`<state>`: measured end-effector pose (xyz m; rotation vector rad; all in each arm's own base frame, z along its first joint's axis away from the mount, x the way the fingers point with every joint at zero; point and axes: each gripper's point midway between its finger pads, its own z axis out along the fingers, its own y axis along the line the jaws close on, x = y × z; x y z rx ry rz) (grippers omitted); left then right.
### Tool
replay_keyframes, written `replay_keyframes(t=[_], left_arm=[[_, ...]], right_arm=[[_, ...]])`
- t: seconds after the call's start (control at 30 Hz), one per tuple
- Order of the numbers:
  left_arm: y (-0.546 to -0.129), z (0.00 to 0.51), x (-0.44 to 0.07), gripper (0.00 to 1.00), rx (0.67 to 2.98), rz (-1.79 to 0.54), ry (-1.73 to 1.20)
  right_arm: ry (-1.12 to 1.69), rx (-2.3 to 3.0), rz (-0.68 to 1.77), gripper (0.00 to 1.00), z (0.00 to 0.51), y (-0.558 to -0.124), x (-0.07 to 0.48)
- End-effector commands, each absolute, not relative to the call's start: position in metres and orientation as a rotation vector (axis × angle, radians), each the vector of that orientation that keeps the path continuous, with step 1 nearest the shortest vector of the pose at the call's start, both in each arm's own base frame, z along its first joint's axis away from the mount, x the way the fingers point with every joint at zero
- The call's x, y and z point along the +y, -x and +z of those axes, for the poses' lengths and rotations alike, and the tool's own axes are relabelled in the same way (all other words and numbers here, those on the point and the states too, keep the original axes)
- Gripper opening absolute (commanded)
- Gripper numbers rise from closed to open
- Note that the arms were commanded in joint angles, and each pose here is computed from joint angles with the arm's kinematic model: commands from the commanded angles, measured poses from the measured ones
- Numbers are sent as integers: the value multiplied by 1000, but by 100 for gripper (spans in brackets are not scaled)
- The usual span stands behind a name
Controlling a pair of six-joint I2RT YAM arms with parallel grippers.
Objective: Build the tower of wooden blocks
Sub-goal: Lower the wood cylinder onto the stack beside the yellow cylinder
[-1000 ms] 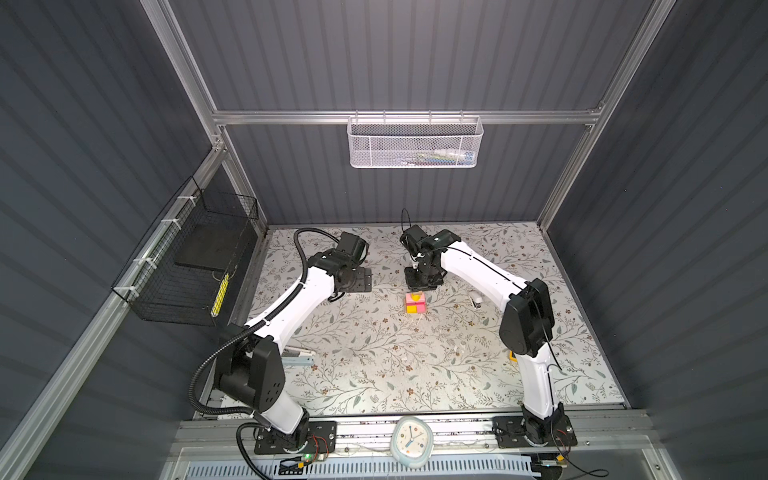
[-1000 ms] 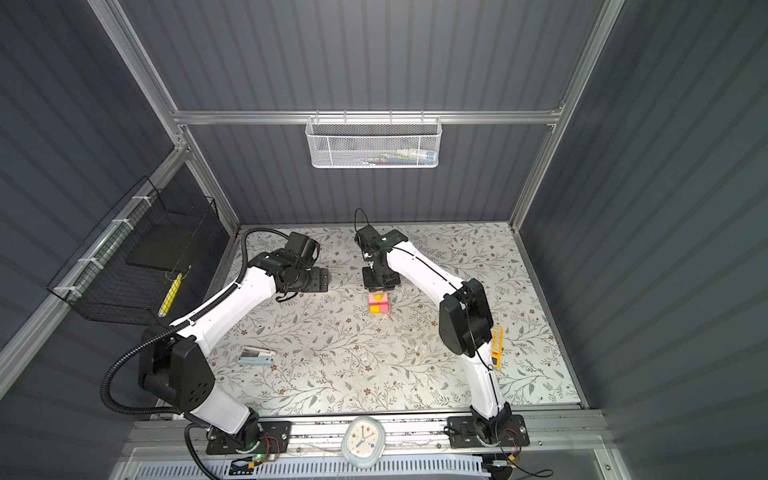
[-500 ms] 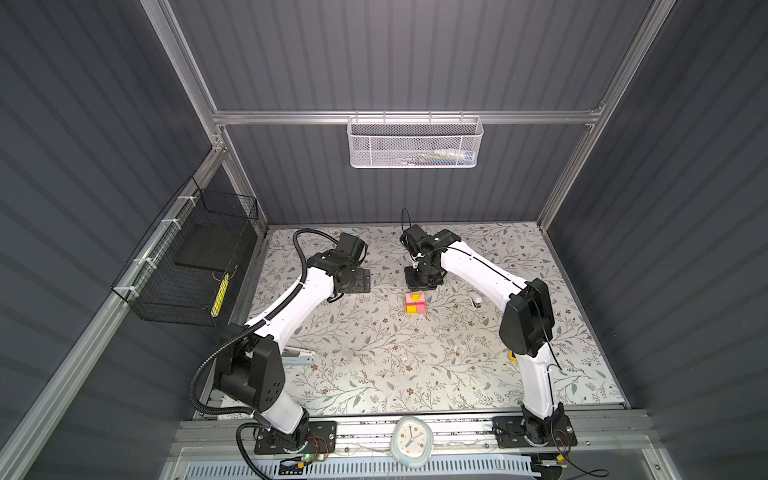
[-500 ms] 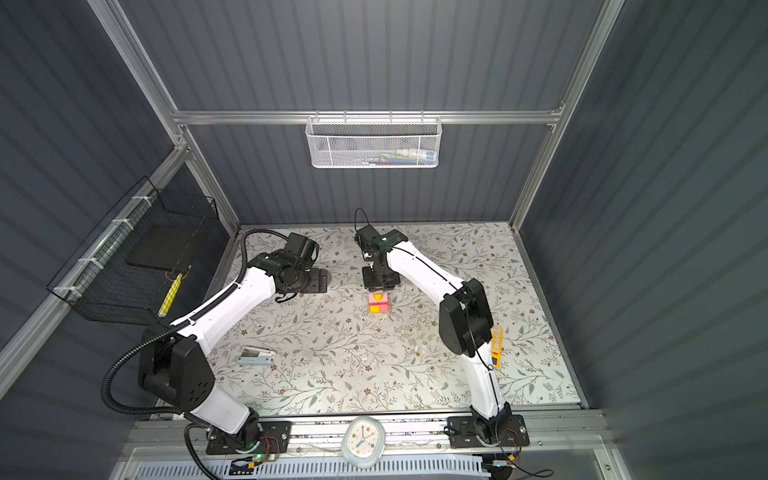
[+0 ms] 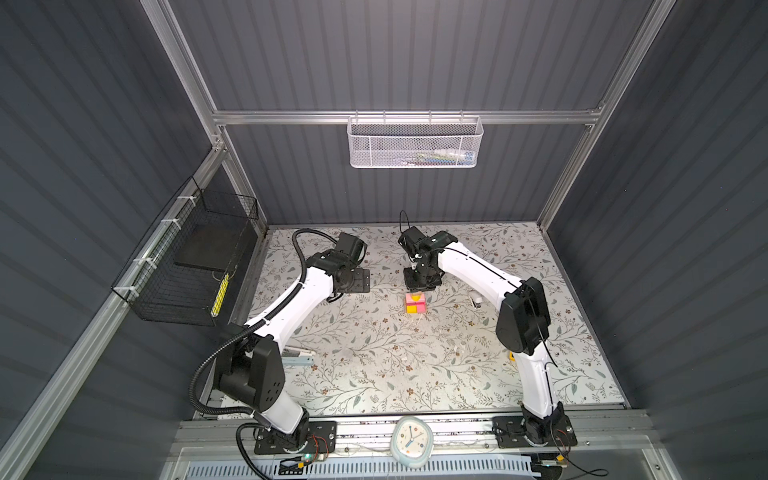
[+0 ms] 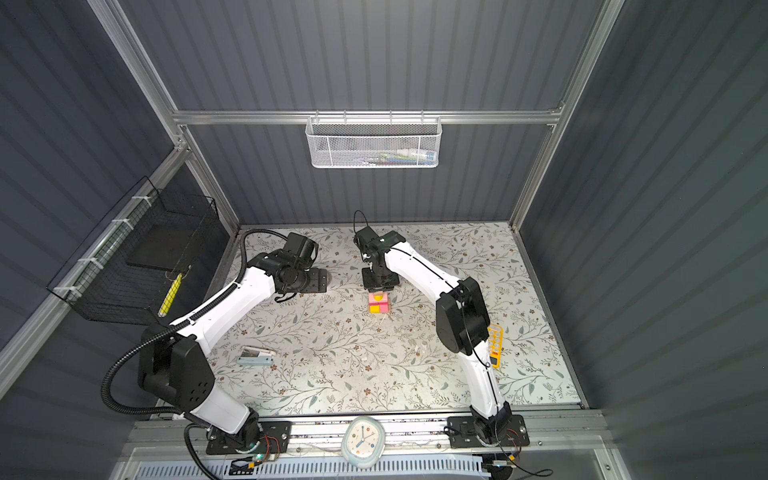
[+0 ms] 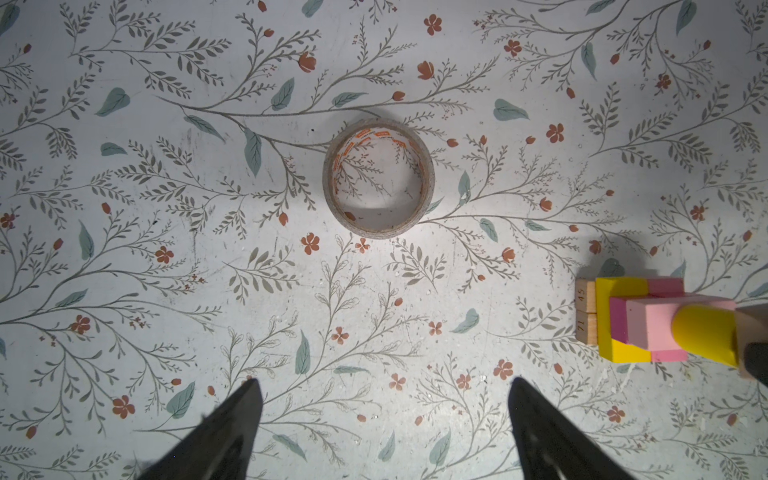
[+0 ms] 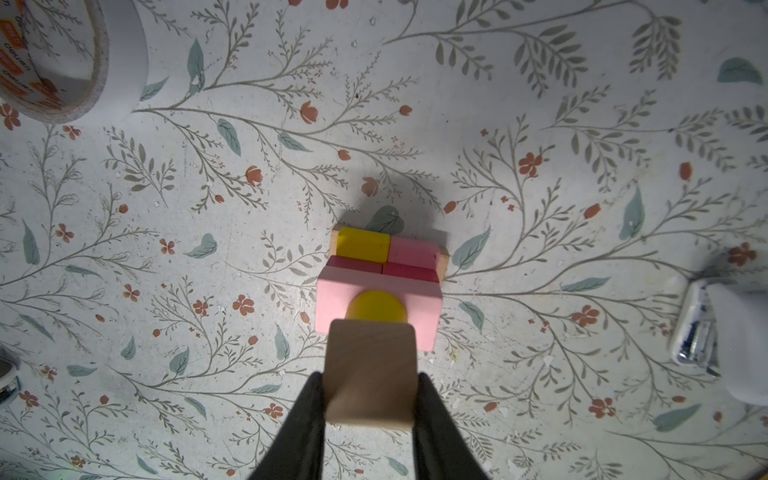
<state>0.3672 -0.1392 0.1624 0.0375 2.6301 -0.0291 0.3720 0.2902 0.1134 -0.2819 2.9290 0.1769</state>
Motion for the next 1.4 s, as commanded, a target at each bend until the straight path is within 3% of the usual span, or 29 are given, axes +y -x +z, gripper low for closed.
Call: replay_keyframes(t=[0.0, 0.53, 1.07, 1.37], left_arm=[[-364, 153, -137, 92, 2664, -26, -51], [-363, 152, -136, 92, 2665, -28, -47], [-362, 151, -134, 92, 2668, -27, -43], [-361, 150, -134, 92, 2670, -29, -44]], right_arm=[[256, 2929, 149, 32, 114, -375, 286], [250, 2928, 150, 43, 115, -375, 286], [244, 2927, 158, 37, 117, -374, 287], [237, 2929, 170, 42, 119, -374, 287]])
